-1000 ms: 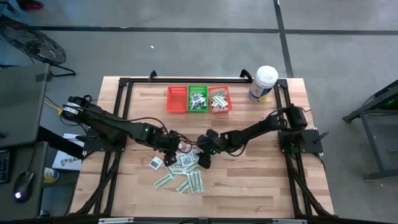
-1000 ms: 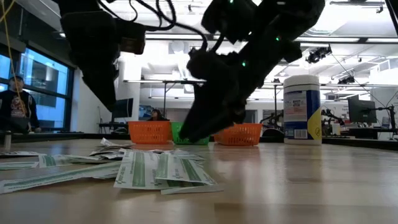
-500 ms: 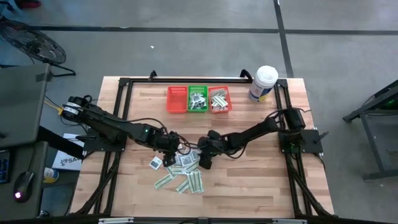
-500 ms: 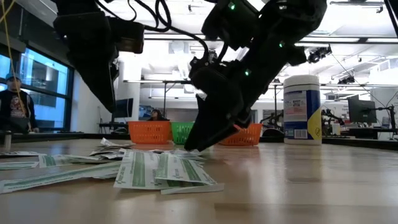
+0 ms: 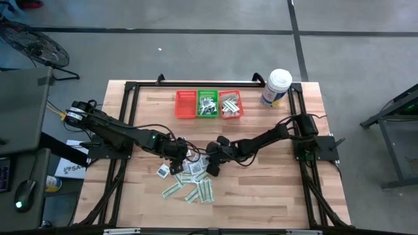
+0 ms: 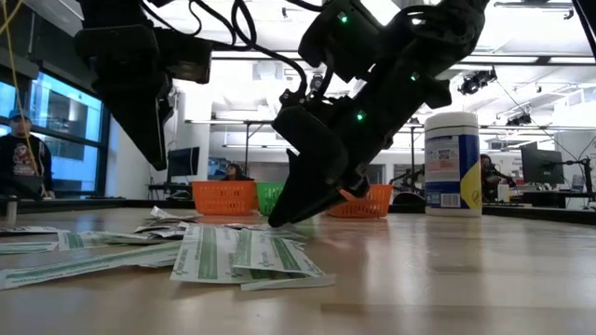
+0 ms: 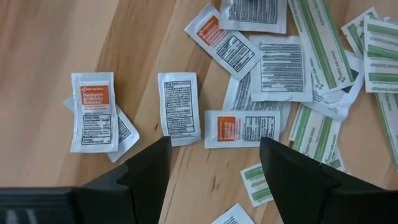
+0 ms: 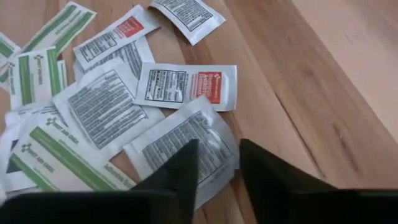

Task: Pick & Place First Aid Supplies
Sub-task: Put the towelette pack into the green bin

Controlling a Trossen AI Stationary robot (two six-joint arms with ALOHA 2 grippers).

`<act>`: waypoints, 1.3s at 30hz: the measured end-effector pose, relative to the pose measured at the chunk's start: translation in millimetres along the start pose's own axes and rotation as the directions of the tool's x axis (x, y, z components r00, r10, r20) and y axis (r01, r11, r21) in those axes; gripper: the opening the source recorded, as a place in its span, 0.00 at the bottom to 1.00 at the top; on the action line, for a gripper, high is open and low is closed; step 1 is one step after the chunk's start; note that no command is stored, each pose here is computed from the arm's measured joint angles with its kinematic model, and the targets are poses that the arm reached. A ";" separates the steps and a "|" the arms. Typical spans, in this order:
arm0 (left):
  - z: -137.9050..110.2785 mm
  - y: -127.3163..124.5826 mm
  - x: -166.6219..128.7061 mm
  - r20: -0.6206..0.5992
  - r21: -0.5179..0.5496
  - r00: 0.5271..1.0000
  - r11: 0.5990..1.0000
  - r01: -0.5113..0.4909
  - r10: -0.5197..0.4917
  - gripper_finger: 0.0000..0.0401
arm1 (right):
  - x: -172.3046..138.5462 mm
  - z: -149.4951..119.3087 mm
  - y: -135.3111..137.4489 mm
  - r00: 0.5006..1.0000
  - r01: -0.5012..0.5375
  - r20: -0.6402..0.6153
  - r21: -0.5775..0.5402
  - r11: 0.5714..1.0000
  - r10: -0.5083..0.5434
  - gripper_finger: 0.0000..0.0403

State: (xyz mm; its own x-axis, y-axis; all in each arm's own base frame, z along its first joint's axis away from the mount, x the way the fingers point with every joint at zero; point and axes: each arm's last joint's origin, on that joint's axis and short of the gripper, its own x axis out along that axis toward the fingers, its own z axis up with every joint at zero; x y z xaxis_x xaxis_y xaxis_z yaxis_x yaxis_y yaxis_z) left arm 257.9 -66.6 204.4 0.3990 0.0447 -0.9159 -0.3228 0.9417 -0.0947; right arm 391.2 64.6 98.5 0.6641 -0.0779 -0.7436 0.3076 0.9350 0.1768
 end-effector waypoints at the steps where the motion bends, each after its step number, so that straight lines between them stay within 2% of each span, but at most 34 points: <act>1: 0.0 0.0 0.0 0.000 -0.005 1.000 1.000 0.000 0.000 0.60 | 0.1 -0.4 -0.3 1.000 0.002 -0.004 0.000 1.000 -0.002 0.20; 5: 0.1 0.0 0.0 0.001 -0.018 1.000 1.000 0.000 0.000 0.60 | 0.4 -1.9 -0.4 1.000 -0.005 -0.022 0.001 1.000 0.005 0.04; 7: 0.1 0.0 0.0 0.001 -0.018 1.000 1.000 0.000 0.000 0.60 | 0.5 -2.3 -0.2 0.999 -0.016 -0.028 0.001 1.000 0.016 0.02; 18: 0.2 -0.4 -0.2 -0.003 -0.041 1.000 0.999 0.008 -0.008 0.60 | -10.8 3.0 2.6 0.998 -0.051 -0.034 0.006 0.999 0.051 0.00; 25: 0.4 -0.6 -0.2 0.000 -0.044 1.000 0.999 0.010 -0.010 0.60 | -31.0 9.0 -0.2 0.998 0.008 -0.059 -0.011 1.000 -0.009 0.00; 39: 0.9 -0.9 -0.2 0.004 -0.048 1.000 0.999 0.014 -0.013 0.60 | -56.5 27.6 -5.1 0.999 0.046 0.004 -0.014 0.999 -0.046 0.00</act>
State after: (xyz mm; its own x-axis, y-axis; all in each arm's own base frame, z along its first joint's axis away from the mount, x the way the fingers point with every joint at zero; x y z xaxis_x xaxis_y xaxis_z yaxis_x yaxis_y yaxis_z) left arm 258.9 -67.2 205.0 0.4070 0.0335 -0.9128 -0.3581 0.9252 -0.1257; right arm 370.8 54.8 157.4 0.6520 -0.1221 -0.7483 0.3283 0.9351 0.1335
